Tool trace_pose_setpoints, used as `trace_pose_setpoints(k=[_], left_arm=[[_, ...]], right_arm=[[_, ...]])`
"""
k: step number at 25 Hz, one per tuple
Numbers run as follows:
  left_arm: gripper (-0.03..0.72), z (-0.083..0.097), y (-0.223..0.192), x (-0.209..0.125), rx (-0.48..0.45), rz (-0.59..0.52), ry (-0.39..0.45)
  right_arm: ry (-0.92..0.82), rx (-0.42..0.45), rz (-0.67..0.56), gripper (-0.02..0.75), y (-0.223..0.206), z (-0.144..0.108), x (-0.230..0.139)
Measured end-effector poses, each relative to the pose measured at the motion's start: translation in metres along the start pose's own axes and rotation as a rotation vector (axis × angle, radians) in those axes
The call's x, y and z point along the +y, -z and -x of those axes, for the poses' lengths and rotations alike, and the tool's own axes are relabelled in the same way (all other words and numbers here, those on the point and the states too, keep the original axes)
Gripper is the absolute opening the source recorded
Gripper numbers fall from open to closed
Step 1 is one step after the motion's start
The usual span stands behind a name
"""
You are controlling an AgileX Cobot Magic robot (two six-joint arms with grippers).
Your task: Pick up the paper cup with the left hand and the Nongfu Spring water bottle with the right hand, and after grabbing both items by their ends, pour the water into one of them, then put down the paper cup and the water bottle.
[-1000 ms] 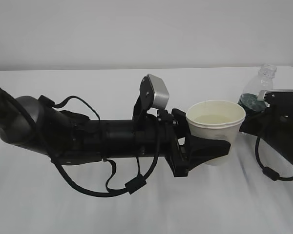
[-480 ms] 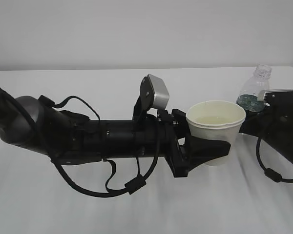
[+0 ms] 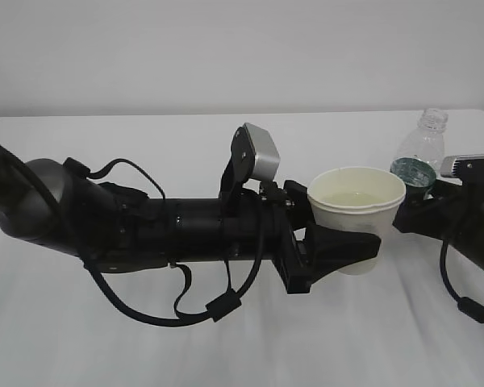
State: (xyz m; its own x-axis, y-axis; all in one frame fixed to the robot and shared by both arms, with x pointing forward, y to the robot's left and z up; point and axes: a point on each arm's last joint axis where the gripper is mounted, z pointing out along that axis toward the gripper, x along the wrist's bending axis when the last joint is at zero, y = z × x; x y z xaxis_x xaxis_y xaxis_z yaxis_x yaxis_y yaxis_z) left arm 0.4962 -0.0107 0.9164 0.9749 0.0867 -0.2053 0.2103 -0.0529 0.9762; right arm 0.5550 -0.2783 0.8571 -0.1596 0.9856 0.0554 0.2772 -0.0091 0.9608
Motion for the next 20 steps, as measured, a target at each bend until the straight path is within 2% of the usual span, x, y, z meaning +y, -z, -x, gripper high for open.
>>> trace_pose_setpoints(k=[9,14,20], left_arm=[[0.472,0.0,0.0,0.0,0.0,0.0,0.0],[0.472,0.0,0.0,0.001,-0.005,0.007,0.0],[0.472,0.001,0.0,0.001,-0.008,0.01,0.0]], right_arm=[[0.0,0.004,-0.015,0.611,0.046,-0.007,0.009],[0.013,0.033,-0.017,0.596,0.072,-0.014,0.013],[0.033,0.048,0.052,0.593,0.103,-0.02,0.03]])
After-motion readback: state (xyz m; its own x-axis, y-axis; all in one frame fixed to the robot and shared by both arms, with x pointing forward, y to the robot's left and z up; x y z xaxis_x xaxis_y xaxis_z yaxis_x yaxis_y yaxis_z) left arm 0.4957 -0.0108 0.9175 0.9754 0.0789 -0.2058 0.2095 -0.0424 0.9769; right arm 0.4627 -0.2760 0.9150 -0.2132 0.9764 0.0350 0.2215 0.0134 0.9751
